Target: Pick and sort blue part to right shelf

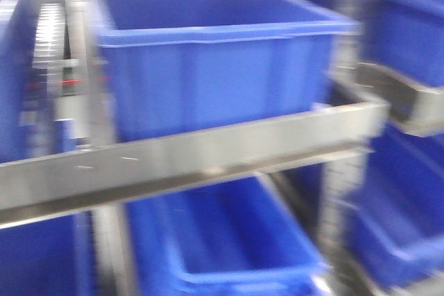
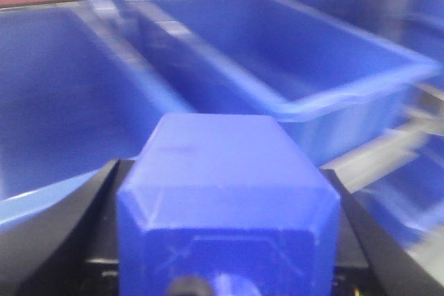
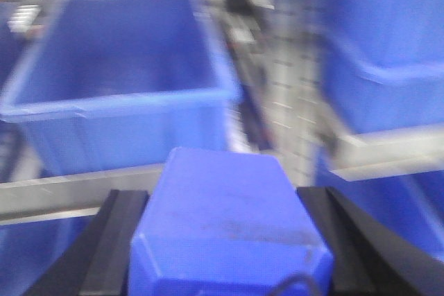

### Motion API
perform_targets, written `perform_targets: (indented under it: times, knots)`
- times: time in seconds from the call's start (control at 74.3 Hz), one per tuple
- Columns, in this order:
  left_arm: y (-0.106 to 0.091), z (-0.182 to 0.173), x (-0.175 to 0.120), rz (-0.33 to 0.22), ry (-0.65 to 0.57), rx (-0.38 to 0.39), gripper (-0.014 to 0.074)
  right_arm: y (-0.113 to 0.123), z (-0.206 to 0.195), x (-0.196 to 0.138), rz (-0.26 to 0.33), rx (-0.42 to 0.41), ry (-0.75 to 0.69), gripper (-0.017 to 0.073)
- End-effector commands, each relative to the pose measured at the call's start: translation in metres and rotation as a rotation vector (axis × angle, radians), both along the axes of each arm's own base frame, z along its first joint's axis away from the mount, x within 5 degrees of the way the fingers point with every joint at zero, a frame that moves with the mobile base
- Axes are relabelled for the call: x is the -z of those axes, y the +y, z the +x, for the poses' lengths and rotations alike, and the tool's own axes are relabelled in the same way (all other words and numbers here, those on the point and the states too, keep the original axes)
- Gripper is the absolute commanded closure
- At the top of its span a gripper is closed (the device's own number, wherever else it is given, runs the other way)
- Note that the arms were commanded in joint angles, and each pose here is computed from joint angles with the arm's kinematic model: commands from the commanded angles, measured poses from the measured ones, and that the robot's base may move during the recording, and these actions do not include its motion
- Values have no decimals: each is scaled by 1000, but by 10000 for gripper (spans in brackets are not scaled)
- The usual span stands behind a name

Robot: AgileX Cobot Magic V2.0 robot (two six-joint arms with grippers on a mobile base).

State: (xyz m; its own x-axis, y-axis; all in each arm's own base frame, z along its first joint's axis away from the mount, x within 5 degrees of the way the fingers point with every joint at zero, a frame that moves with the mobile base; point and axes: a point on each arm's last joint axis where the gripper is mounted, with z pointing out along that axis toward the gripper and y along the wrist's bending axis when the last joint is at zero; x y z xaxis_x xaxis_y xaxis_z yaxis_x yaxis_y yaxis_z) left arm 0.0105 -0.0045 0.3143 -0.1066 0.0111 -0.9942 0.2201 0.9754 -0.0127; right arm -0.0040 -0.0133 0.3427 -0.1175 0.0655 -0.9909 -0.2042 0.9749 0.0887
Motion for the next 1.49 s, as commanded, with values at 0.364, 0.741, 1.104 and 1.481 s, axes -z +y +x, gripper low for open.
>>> perform_targets:
  times: [0.364,0.741,1.104,1.481]
  knots:
    - [0,0,-16,-26,-103,7,313,0,-1,-17,8,1,-103,277]
    - [0,0,-16,-26,-103,7,313,0,-1,-17,8,1,-103,277]
    - [0,0,-16,-26,-103,7,313,0,-1,-17,8,1,-103,277]
    - [0,0,-17,-27,-110,7,313,0,-1,-17,8,1,-103,277]
